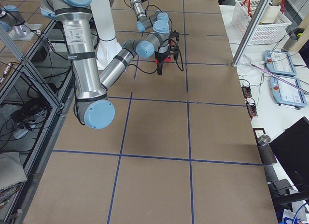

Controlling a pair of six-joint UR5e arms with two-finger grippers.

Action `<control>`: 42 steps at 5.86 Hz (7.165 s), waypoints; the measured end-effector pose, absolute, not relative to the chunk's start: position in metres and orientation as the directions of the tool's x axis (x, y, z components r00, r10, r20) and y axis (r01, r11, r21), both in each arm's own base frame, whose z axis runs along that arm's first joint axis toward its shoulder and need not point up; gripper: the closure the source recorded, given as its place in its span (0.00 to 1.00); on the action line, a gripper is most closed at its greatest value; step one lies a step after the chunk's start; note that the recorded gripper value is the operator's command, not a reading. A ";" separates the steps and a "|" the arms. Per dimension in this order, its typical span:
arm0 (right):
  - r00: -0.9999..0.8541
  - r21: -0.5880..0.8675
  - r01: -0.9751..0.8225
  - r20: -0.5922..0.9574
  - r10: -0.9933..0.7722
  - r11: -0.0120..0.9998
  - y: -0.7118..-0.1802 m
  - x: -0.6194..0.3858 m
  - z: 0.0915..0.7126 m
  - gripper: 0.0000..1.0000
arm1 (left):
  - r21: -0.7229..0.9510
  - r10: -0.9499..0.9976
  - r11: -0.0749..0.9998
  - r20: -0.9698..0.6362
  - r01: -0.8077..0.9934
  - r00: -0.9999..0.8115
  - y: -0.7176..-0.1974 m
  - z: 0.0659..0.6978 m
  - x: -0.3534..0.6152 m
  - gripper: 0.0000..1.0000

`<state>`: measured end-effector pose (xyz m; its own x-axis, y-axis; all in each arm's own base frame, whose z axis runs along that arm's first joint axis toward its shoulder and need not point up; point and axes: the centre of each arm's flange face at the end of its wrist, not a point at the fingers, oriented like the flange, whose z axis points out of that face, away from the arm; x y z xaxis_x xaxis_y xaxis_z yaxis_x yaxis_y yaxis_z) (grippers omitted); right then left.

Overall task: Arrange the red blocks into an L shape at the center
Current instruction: 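Place the held cube against the far side of the center cube, then open the left gripper and move it back to the remaining red cube, then grasp the last red cube with the left gripper and lift it, then set the cube beside the farther stacked cube with the left gripper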

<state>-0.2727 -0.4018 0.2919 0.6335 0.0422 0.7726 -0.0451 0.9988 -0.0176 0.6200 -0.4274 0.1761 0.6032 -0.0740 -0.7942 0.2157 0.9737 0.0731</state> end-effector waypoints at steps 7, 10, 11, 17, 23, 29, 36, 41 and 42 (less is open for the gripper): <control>0.628 -0.012 -0.046 0.777 0.038 0.999 -0.399 -0.270 0.288 0.00 | 0.082 -0.063 0.975 -0.784 0.204 0.618 -0.410 0.178 0.633 0.20; 0.631 -0.015 -0.045 0.775 0.040 0.999 -0.399 -0.271 0.290 0.00 | 0.087 -0.057 0.975 -0.788 0.203 0.612 -0.409 0.177 0.631 0.00; 0.632 -0.016 -0.045 0.774 0.041 0.999 -0.399 -0.271 0.290 0.00 | 0.088 -0.056 0.975 -0.793 0.205 0.607 -0.409 0.174 0.629 0.00; 0.634 -0.017 -0.047 0.772 0.043 0.999 -0.399 -0.271 0.292 0.00 | 0.256 0.087 0.951 -0.764 0.176 0.639 -0.447 0.253 0.486 0.01; 0.626 -0.018 -0.055 0.779 0.048 0.998 -0.396 -0.267 0.286 0.00 | 0.209 0.055 0.969 -0.711 0.135 0.701 -0.455 0.321 0.468 0.01; 0.628 -0.020 -0.054 0.776 0.050 0.998 -0.397 -0.269 0.288 0.00 | 0.195 0.058 0.975 -0.683 0.105 0.728 -0.456 0.344 0.481 0.67; 0.628 -0.016 -0.049 0.777 0.043 0.999 -0.397 -0.270 0.287 0.00 | -0.263 -0.538 0.827 -0.627 0.497 0.564 -0.443 0.249 0.489 0.97; 0.620 -0.011 -0.054 0.784 0.042 0.998 -0.394 -0.267 0.282 0.00 | -0.570 -0.980 0.125 -0.200 0.812 0.011 -0.410 0.219 0.549 0.94; 0.620 -0.011 -0.054 0.784 0.042 0.998 -0.394 -0.267 0.282 0.00 | -0.568 -0.985 0.033 -0.156 0.822 -0.069 -0.417 0.213 0.564 0.94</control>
